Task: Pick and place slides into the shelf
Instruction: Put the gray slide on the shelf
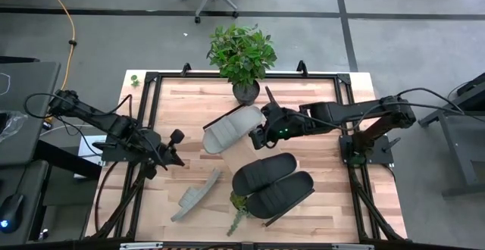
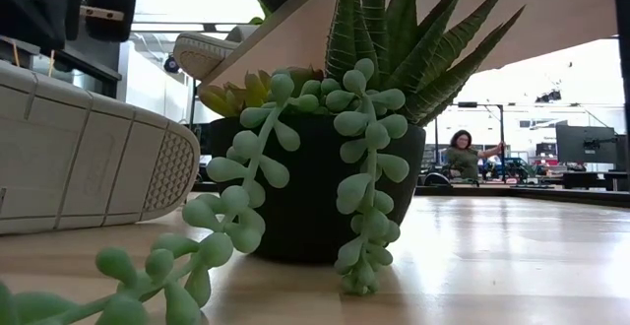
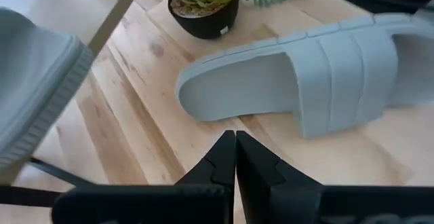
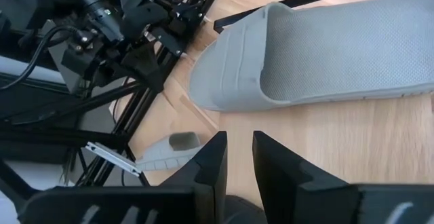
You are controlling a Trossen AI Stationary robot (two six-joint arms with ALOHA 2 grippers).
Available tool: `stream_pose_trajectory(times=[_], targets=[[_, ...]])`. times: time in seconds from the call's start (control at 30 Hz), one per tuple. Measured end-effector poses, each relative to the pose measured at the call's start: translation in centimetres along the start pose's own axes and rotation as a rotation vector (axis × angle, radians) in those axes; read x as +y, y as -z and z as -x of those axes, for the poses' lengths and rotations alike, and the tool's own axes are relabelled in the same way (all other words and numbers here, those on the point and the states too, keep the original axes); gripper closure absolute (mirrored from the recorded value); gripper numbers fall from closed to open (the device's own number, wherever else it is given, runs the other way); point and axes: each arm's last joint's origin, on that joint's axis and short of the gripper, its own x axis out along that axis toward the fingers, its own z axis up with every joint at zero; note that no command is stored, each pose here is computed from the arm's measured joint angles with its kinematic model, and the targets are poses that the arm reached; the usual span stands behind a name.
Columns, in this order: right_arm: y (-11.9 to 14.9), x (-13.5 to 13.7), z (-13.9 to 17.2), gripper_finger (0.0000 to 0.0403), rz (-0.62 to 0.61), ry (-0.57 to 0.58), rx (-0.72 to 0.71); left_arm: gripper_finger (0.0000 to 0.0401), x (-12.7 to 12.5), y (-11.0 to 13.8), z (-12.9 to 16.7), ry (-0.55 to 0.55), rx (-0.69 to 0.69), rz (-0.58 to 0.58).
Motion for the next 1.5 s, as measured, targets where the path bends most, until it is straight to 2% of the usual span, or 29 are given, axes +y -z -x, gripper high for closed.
stream_pose_trajectory(times=[0.13, 0.2, 0.47, 0.63, 0.8, 1.13, 1.3, 1.5], targets=[[0.1, 0.1, 0.0, 0.0341, -0.015, 0.001, -0.003, 0.0393, 0.0, 0.0, -0.1, 0.019, -0.003, -0.101], [0.1, 0.1, 0.0, 0.0341, -0.016, 0.000, -0.003, 0.0376, 0.0, -0.2, -0.5, 0.033, -0.032, -0.121], [0.4, 0.3, 0.1, 0.0341, 0.013, -0.008, 0.002, 0.0262, -0.1, -0.3, -2.5, 0.068, -0.049, -0.098], [0.9, 0.5, 0.2, 0.0341, 0.033, -0.014, 0.016, 0.0228, -0.3, -0.1, -3.9, 0.131, 0.006, -0.083], [1.3, 0.7, 0.3, 0.0341, 0.039, -0.020, 0.026, 0.0226, -0.6, 0.2, -5.5, 0.234, 0.053, -0.037], [1.6, 0.9, 0.4, 0.0341, 0.053, -0.043, 0.065, 0.0256, -0.8, -0.1, -7.7, 0.365, 0.027, -0.005], [1.7, 0.9, 0.4, 0.0341, 0.062, -0.048, 0.073, 0.0255, -0.9, 0.2, -8.5, 0.375, 0.055, 0.006], [1.7, 0.9, 0.4, 0.0341, 0.066, -0.050, 0.081, 0.0246, -0.8, -0.3, -8.7, 0.365, 0.002, -0.012]])
